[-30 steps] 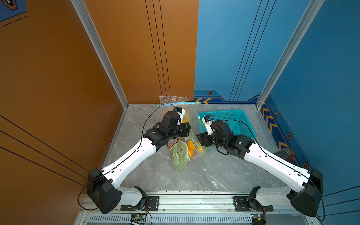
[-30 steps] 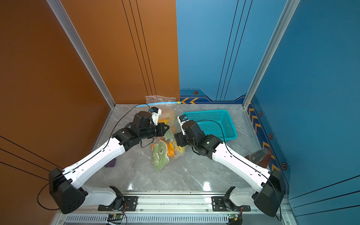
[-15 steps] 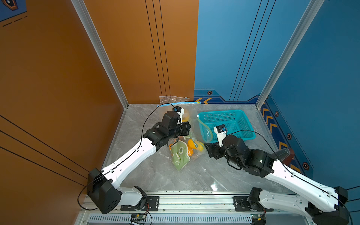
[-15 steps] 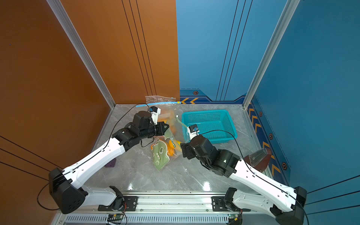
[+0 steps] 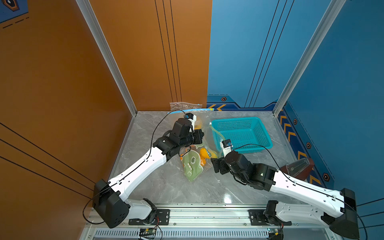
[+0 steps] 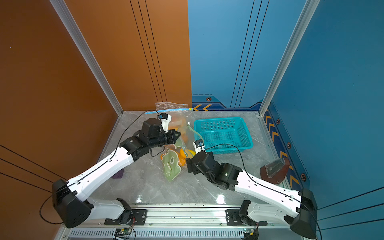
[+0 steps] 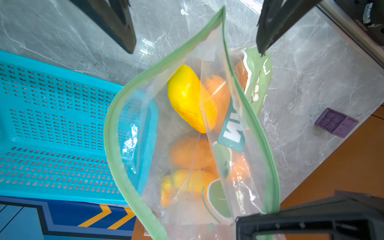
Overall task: Place the mango in a zip-top bag and seal the zipper
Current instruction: Adjust the zipper food storage bag at the center of the board.
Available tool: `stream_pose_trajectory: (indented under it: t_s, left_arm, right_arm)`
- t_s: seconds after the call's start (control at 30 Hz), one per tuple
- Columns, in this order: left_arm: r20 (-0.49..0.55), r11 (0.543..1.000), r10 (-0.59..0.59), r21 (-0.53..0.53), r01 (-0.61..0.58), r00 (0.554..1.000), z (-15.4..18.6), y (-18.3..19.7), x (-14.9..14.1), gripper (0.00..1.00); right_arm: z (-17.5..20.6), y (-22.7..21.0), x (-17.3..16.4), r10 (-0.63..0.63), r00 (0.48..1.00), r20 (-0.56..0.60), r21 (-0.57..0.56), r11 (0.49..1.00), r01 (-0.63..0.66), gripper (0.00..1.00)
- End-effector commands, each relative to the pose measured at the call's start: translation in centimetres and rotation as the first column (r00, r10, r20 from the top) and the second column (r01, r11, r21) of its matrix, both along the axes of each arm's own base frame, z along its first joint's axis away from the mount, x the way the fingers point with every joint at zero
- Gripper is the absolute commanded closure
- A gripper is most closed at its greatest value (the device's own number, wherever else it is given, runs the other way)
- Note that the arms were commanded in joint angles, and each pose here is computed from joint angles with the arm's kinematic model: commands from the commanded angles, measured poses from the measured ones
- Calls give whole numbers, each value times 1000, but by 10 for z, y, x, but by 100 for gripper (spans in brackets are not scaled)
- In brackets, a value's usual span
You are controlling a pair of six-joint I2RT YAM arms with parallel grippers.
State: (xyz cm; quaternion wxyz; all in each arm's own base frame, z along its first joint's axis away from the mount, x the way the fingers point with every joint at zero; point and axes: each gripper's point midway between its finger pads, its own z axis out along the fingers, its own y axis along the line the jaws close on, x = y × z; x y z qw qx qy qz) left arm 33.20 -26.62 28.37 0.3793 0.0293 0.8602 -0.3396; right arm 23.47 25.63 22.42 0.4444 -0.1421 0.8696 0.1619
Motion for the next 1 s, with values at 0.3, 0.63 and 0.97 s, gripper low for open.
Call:
stream_pose_trajectory:
  t_s: [0.3, 0.63, 0.97]
  left_arm:
    - [11, 1000, 6, -14, -6, 1000, 4, -2, 0, 100]
    - [36, 1000, 24, -13, -24, 999, 11, 3, 0, 100]
    - [151, 991, 130, -29, -127, 980, 47, 51, 4, 70]
  right_arm:
    - [6, 33, 35, 58, 998, 35, 81, 995, -60, 30]
    - [20, 32, 38, 137, 984, 117, -32, 990, -134, 100]
    - [70, 26, 29, 307, 920, 244, -217, 942, -257, 100]
